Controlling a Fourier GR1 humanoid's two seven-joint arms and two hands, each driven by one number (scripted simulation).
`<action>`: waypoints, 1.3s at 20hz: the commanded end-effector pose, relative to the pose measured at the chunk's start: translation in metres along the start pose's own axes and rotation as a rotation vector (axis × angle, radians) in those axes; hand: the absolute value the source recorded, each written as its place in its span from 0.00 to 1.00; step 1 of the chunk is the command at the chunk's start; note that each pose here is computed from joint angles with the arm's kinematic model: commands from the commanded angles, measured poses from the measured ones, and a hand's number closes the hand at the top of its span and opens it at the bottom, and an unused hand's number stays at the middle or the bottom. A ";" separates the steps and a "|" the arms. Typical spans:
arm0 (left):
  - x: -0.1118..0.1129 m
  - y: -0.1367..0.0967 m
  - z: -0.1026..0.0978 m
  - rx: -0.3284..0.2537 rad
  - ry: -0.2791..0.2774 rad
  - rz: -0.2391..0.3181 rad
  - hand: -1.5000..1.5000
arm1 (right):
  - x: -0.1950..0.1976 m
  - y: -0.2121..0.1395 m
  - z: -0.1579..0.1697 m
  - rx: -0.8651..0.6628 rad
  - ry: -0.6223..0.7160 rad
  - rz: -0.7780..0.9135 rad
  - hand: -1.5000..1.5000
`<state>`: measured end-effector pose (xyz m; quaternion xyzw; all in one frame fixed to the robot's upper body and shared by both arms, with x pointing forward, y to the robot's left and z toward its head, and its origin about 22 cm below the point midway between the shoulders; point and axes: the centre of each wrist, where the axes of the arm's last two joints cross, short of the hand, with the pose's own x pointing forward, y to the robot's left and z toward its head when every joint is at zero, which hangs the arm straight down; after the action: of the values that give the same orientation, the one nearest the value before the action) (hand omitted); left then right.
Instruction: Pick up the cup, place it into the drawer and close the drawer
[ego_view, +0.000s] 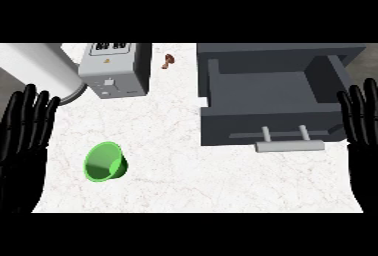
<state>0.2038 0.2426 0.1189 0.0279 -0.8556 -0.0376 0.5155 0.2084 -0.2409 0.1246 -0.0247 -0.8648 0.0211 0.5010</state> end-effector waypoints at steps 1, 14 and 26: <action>-0.006 -0.011 -0.007 0.049 -0.023 -0.063 0.00 | -0.001 0.001 0.002 -0.007 -0.008 -0.002 0.00; -0.005 -0.078 -0.008 0.556 0.059 -0.031 0.00 | 0.002 0.015 -0.011 0.147 0.077 -0.112 0.00; -0.027 -0.064 -0.041 0.590 0.076 -0.054 0.00 | 0.008 0.009 -0.012 0.142 0.071 -0.123 0.00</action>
<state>0.2416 0.1688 0.1043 0.1967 -0.8141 0.1920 0.5115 0.2191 -0.2283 0.1303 0.0585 -0.8418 0.0478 0.5345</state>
